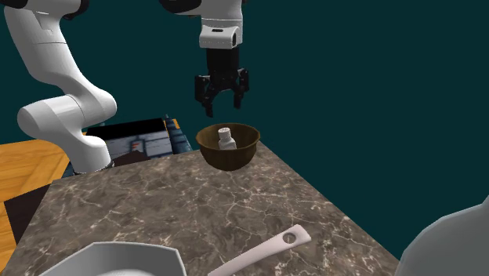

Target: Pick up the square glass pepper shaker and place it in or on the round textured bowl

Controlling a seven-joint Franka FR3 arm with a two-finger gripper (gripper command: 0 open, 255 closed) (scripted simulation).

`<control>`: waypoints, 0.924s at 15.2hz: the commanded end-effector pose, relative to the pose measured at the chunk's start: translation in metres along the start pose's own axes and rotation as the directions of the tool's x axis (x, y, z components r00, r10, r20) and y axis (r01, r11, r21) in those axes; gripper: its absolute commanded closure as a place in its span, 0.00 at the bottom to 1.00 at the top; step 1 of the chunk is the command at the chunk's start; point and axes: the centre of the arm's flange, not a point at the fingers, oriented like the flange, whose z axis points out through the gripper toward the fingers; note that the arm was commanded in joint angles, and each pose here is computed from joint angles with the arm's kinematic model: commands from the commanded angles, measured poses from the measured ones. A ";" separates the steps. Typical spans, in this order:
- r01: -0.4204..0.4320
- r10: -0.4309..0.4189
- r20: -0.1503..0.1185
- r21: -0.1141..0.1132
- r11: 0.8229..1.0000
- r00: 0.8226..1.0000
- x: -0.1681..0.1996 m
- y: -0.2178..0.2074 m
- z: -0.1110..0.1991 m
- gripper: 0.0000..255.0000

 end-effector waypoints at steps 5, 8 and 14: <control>0.000 0.000 0.000 0.000 1.000 1.000 0.000 0.000 -0.040 0.00; 0.000 0.000 0.000 0.000 1.000 1.000 0.000 0.000 -0.050 0.00; 0.000 0.000 0.000 0.000 1.000 1.000 0.000 0.000 -0.050 0.00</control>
